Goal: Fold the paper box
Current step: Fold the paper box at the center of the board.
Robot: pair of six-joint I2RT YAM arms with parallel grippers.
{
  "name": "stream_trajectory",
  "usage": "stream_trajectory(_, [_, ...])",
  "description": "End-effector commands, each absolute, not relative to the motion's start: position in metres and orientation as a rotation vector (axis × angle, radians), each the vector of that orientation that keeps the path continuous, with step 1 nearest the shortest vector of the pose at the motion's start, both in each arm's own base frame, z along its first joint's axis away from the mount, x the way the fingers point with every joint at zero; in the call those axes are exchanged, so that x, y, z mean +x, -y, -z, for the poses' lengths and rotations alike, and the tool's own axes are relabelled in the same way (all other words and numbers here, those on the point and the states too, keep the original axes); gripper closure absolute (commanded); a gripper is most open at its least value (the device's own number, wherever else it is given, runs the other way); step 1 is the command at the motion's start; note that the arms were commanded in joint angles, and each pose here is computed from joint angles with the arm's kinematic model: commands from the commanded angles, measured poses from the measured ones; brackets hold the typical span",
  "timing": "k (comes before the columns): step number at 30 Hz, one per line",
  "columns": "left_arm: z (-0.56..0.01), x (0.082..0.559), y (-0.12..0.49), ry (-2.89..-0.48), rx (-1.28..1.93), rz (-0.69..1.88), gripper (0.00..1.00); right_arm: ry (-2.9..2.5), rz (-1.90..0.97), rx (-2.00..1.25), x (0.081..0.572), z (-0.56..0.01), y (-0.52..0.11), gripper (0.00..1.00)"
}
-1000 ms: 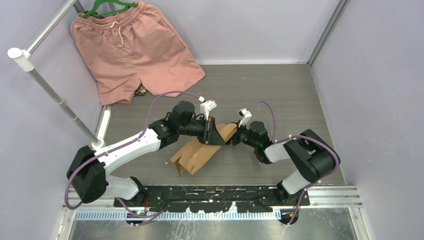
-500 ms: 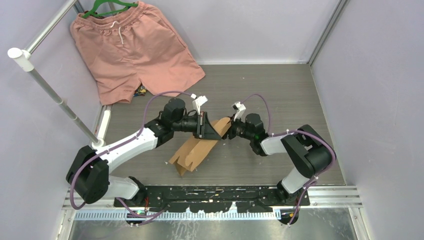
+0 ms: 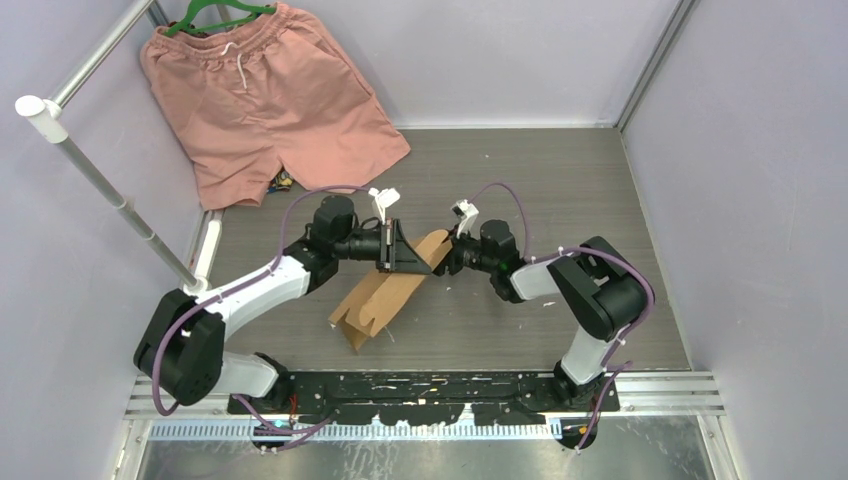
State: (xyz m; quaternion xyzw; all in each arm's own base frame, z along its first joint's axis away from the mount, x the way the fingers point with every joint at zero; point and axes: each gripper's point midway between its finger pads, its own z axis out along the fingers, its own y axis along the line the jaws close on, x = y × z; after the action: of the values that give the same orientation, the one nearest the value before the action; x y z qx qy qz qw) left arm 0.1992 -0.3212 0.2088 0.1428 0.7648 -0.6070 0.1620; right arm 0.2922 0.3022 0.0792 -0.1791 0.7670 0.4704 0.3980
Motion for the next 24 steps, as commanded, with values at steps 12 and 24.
stream_trajectory(12, [-0.210,0.219,0.299,-2.070,0.349,1.886,0.84,-1.842,-1.233,-0.646,0.292,-0.100,-0.345,0.51])
stream_trajectory(24, [-0.212,0.250,0.282,-1.979,0.161,1.991,0.84,-1.819,-1.257,-0.680,0.297,-0.108,-0.356,0.50])
